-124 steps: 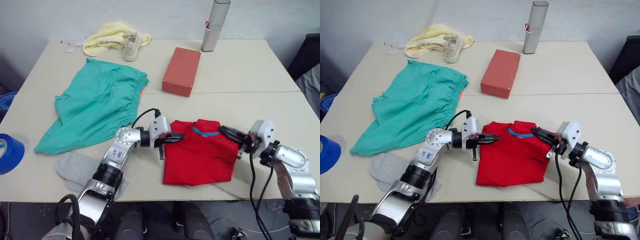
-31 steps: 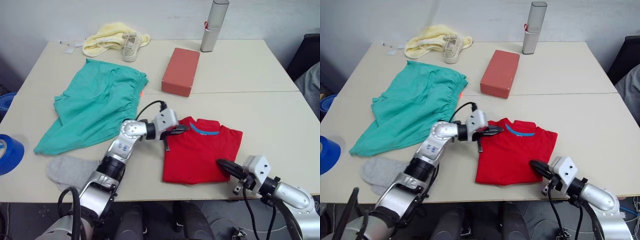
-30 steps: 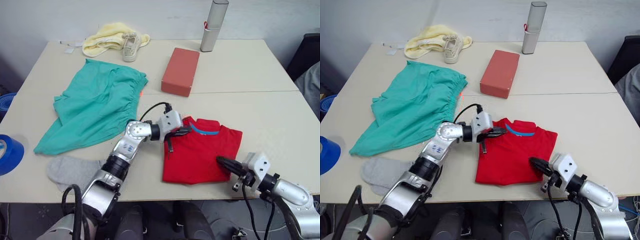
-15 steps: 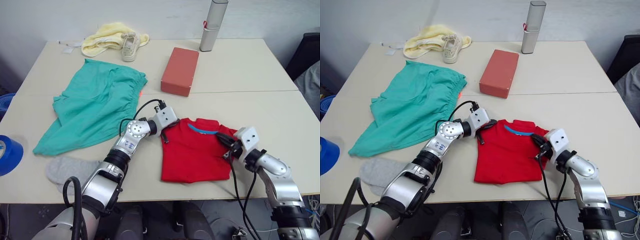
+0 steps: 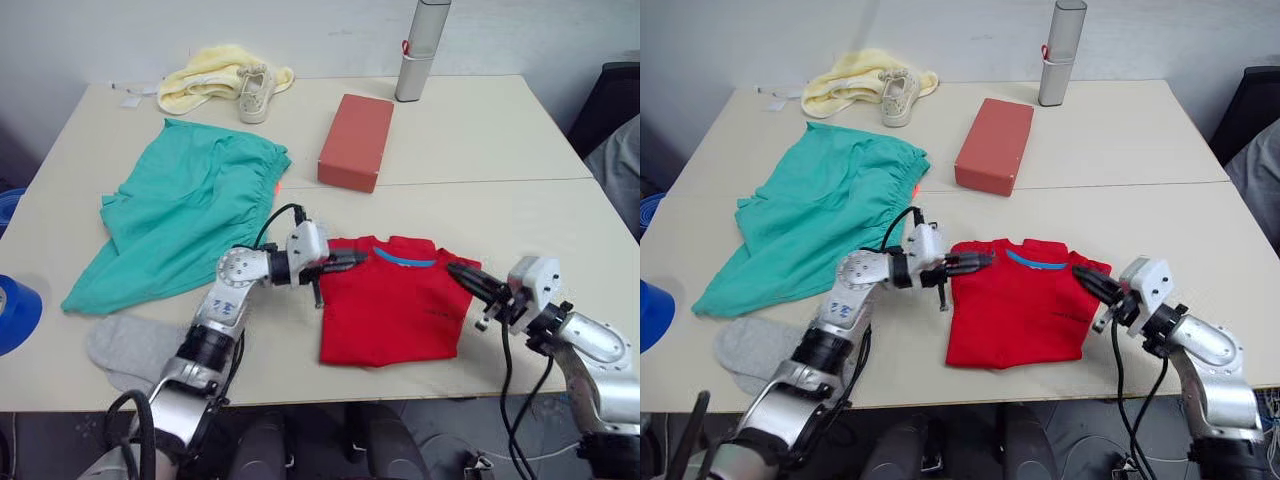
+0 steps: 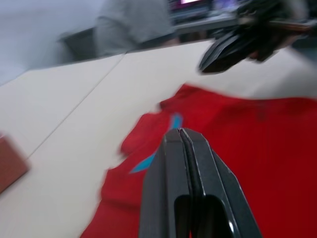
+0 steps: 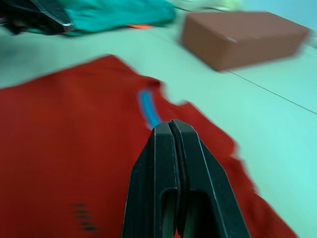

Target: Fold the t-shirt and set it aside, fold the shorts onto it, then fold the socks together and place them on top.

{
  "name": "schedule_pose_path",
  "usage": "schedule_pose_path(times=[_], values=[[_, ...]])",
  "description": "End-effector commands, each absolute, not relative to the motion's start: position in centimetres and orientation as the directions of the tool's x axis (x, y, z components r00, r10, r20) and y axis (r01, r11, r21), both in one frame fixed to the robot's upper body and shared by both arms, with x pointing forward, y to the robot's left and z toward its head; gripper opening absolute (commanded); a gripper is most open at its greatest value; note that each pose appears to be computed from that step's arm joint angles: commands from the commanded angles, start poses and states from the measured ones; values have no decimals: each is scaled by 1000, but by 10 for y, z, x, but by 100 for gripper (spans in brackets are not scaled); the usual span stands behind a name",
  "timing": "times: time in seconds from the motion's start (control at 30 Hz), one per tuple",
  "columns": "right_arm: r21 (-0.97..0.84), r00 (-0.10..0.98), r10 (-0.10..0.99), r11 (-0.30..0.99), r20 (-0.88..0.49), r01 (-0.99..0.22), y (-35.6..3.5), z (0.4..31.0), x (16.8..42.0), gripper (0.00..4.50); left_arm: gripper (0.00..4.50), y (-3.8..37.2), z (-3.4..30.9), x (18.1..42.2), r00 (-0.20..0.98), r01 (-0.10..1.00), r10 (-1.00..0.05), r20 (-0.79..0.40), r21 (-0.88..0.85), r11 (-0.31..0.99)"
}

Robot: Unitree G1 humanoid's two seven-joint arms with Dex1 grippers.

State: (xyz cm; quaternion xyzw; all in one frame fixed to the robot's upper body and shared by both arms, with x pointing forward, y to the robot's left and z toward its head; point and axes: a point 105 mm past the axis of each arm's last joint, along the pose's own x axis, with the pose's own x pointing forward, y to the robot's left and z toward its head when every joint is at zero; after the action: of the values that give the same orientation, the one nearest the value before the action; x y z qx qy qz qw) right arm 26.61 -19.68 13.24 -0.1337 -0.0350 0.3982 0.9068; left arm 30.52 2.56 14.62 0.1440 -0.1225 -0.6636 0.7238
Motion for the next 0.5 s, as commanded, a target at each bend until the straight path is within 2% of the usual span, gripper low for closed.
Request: schedule_pose_path(times=[0.03,0.17,0.3,0.37,0.5], values=[[-237,579,808,545,-105,-804,-167,120,243,0,2,16,139,271,-52,928,-997,-65,365,-72],[-215,565,805,528,-183,-822,-152,97,231,0,2,7,114,262,-19,948,-987,-158,311,-68],[-207,598,765,561,-240,-801,-153,80,226,0,2,8,87,261,27,900,-949,-315,421,-114],[-201,613,749,579,-251,-790,-156,76,225,0,2,9,82,261,43,886,-941,-337,448,-119],[-201,660,687,631,-302,-749,-185,68,215,0,2,25,66,269,144,923,-906,-397,385,-22]])
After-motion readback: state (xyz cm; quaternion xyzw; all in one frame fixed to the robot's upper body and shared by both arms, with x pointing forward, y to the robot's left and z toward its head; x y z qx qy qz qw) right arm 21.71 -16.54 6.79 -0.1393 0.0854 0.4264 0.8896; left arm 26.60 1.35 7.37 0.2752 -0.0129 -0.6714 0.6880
